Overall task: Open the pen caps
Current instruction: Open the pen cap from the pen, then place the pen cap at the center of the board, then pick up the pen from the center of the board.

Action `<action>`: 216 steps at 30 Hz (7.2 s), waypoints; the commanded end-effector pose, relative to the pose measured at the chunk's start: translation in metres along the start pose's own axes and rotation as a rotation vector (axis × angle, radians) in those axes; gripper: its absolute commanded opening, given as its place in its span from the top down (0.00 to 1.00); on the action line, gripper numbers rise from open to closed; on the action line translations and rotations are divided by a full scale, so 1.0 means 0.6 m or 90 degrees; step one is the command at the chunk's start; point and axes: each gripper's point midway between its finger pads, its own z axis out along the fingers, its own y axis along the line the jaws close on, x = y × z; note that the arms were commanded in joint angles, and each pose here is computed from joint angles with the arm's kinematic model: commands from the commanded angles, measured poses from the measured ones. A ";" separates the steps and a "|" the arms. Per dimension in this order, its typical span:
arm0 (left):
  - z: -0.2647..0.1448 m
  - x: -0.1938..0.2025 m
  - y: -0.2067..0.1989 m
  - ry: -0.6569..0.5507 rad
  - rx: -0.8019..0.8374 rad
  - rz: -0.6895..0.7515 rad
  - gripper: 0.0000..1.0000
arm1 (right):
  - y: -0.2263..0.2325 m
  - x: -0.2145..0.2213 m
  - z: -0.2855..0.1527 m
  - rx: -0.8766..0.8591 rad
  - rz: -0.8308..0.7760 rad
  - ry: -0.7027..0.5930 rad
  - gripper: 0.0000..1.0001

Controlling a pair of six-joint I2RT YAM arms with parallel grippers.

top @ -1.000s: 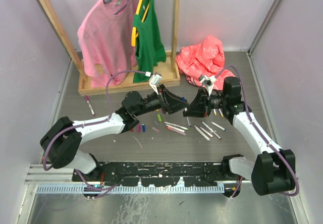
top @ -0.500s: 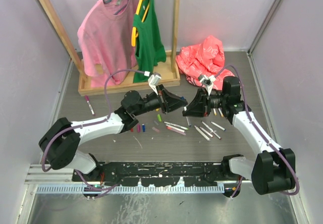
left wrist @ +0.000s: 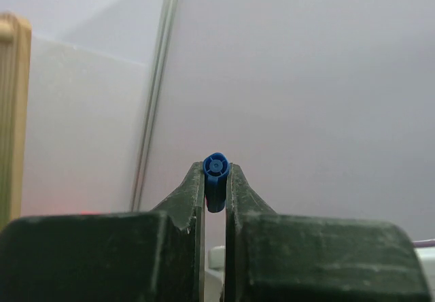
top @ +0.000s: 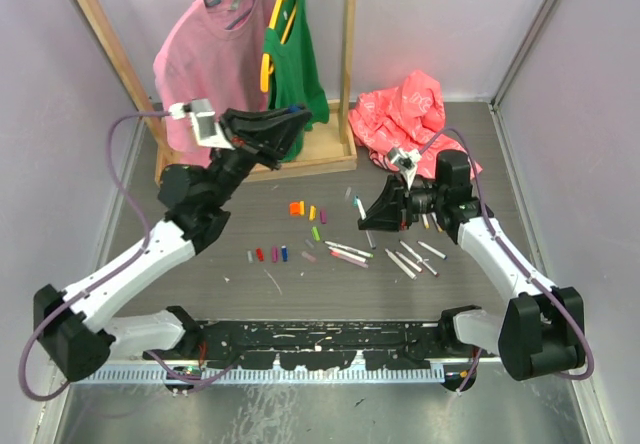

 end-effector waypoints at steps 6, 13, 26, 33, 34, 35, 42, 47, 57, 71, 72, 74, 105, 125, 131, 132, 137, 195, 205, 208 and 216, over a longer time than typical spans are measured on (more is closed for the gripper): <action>-0.064 0.015 -0.009 0.032 -0.014 -0.022 1.00 | -0.086 0.000 -0.044 0.256 -0.122 0.103 0.99; -0.123 0.145 0.018 0.150 -0.059 -0.143 1.00 | -0.149 -0.016 -0.133 0.446 -0.133 0.123 0.99; -0.122 0.426 0.053 0.393 -0.166 -0.196 1.00 | -0.221 0.008 -0.366 0.794 -0.051 0.165 0.99; -0.129 0.541 0.122 0.522 -0.307 -0.136 1.00 | -0.250 0.071 -0.463 0.916 0.037 0.244 0.99; -0.130 0.555 0.131 0.544 -0.326 -0.116 1.00 | -0.251 0.079 -0.478 0.932 0.048 0.254 0.99; -0.128 0.567 0.137 0.560 -0.341 -0.100 1.00 | -0.252 0.085 -0.491 0.946 0.055 0.265 0.99; -0.133 0.648 0.158 0.645 -0.374 -0.038 1.00 | -0.276 0.149 -0.558 0.965 0.129 0.324 0.99; -0.134 0.667 0.164 0.674 -0.392 0.041 1.00 | -0.305 0.162 -0.571 0.949 0.162 0.343 0.97; -0.147 0.699 0.163 0.707 -0.376 0.051 1.00 | -0.342 0.192 -0.577 0.914 0.213 0.361 0.91; -0.153 0.712 0.167 0.719 -0.375 0.057 1.00 | -0.359 0.234 -0.563 0.857 0.264 0.380 0.83; -0.153 0.711 0.168 0.718 -0.376 0.058 1.00 | -0.358 0.237 -0.563 0.854 0.267 0.383 0.82; -0.152 0.711 0.168 0.718 -0.376 0.059 1.00 | -0.358 0.244 -0.561 0.848 0.276 0.390 0.80; -0.189 0.745 0.247 0.795 -0.497 0.102 1.00 | -0.349 0.224 -0.560 0.855 0.265 0.376 0.68; -0.192 0.747 0.262 0.809 -0.523 0.071 0.75 | -0.341 0.203 -0.554 0.857 0.247 0.352 0.65; -0.172 0.727 0.242 0.784 -0.489 0.045 0.73 | -0.337 0.195 -0.551 0.855 0.236 0.345 0.64; -0.173 0.724 0.239 0.781 -0.483 0.040 0.73 | -0.337 0.193 -0.550 0.855 0.233 0.343 0.64; -0.152 0.683 0.212 0.746 -0.445 0.014 0.73 | -0.328 0.167 -0.546 0.860 0.206 0.323 0.64; -0.808 0.221 0.491 0.494 -1.261 -0.135 0.00 | -0.125 -0.065 -0.237 0.468 -0.087 -0.009 0.44; -0.814 0.231 0.514 0.525 -1.283 -0.160 0.04 | -0.126 -0.063 -0.237 0.468 -0.084 -0.007 0.44; -0.818 0.237 0.520 0.550 -1.296 -0.170 0.06 | -0.127 -0.062 -0.238 0.469 -0.083 -0.006 0.44; -0.823 0.249 0.527 0.584 -1.307 -0.192 0.50 | -0.124 -0.061 -0.237 0.469 -0.084 -0.003 0.44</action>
